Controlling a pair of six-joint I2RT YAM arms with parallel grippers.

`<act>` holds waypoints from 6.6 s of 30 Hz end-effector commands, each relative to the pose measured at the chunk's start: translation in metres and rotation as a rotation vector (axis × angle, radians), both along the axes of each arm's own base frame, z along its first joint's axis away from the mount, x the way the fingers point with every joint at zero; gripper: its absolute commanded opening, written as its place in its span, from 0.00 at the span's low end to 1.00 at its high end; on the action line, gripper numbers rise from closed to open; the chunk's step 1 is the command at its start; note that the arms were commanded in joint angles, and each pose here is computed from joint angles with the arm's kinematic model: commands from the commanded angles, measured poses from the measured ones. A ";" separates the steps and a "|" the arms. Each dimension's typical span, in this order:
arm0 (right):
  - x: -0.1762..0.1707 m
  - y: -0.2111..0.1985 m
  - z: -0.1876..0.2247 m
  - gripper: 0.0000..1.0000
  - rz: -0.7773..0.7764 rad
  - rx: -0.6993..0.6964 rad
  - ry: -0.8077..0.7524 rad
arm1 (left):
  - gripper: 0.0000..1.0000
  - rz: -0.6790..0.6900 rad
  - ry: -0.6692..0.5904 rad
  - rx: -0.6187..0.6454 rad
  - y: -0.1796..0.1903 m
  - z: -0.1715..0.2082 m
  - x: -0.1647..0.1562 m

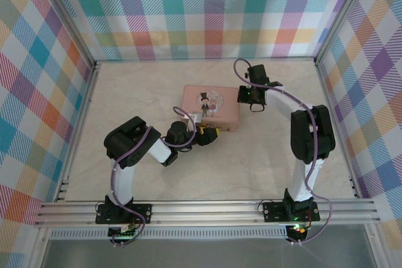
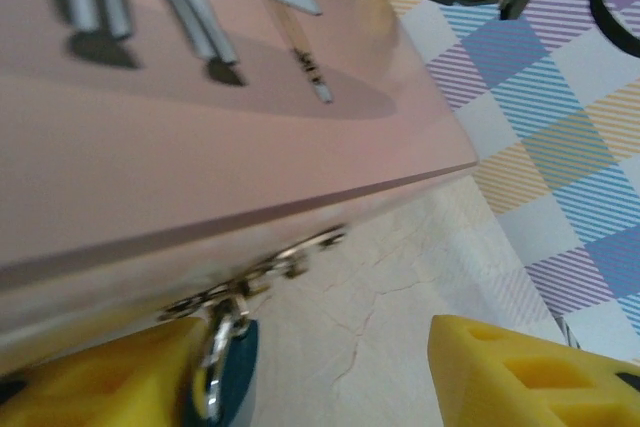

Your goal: Unlock a padlock with a key

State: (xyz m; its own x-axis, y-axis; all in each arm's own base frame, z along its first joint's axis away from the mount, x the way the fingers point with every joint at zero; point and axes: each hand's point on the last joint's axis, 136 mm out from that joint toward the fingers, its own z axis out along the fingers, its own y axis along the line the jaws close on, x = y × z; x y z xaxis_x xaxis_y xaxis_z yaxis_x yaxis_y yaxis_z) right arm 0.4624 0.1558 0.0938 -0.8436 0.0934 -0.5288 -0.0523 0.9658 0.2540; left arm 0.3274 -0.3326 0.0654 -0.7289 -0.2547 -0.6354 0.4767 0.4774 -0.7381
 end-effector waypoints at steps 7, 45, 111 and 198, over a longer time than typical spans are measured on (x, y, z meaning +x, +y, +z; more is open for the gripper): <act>-0.008 0.009 -0.010 0.00 0.031 0.005 0.046 | 0.46 0.028 0.062 0.028 0.013 -0.006 0.005; 0.035 0.048 0.001 0.00 0.180 0.094 -0.022 | 0.16 -0.054 0.209 0.117 0.023 -0.027 -0.010; -0.167 0.013 0.155 0.00 0.253 0.811 -0.279 | 0.15 -0.018 0.431 -0.023 -0.023 0.074 0.030; -0.138 0.076 0.049 0.00 0.126 1.124 0.027 | 0.15 -0.026 0.441 -0.172 -0.027 0.104 0.034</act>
State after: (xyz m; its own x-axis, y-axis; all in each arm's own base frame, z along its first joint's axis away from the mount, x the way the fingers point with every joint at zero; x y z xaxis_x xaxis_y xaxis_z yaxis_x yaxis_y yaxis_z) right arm 0.3176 0.2268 0.1300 -0.8953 0.4208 -0.1460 -0.0609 0.2090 0.9760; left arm 0.3647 -0.3542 0.1329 -0.9289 -0.3205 -0.1855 0.0394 0.4124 -0.9101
